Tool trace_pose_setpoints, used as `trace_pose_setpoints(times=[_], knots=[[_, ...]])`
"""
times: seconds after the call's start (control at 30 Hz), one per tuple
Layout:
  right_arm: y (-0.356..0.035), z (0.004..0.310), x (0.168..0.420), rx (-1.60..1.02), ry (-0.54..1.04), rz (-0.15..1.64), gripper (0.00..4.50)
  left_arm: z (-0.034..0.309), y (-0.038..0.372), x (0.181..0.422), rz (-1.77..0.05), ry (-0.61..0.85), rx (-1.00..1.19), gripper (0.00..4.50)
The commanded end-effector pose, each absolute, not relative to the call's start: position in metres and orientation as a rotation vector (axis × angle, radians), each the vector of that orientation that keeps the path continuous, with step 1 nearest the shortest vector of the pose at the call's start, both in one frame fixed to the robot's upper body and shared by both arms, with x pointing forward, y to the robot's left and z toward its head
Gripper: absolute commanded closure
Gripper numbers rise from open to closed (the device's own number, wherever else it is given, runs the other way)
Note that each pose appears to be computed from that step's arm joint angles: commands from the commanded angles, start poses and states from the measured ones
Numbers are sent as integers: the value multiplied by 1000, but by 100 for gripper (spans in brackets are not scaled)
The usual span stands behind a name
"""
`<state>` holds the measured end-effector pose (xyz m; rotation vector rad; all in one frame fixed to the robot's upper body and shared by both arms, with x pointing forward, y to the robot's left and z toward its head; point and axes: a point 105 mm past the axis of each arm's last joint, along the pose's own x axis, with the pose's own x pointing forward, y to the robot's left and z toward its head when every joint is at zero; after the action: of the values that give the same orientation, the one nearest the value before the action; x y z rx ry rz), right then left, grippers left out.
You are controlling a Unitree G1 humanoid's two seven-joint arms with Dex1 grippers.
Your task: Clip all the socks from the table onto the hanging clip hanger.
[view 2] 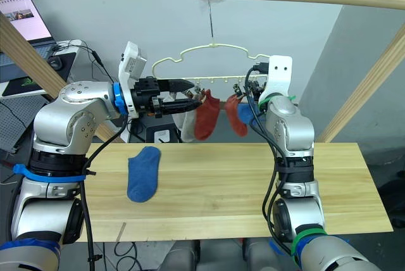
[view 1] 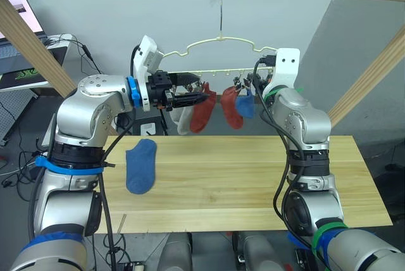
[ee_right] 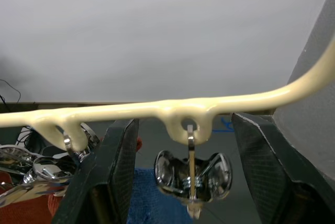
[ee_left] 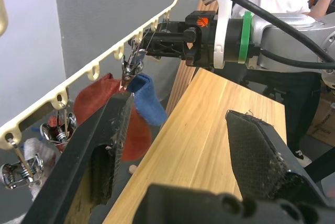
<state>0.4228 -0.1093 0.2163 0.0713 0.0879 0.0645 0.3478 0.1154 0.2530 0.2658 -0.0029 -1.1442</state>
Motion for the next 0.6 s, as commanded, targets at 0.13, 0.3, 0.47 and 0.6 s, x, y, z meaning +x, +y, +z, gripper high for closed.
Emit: trace_pose_setpoints(times=[0.13, 0.3, 0.47, 0.6], knots=[[-107, 238, 422, 67, 10, 67, 199, 268, 113, 341, -1153, -74, 290, 130], [-108, 238, 422, 71, 12, 61, 199, 268, 113, 341, -1152, -74, 288, 130], [-102, 240, 424, 82, 7, 78, 199, 268, 113, 342, -1150, -74, 288, 130], [-101, 241, 425, 73, 5, 77, 217, 268, 113, 342, -1150, -75, 288, 130]])
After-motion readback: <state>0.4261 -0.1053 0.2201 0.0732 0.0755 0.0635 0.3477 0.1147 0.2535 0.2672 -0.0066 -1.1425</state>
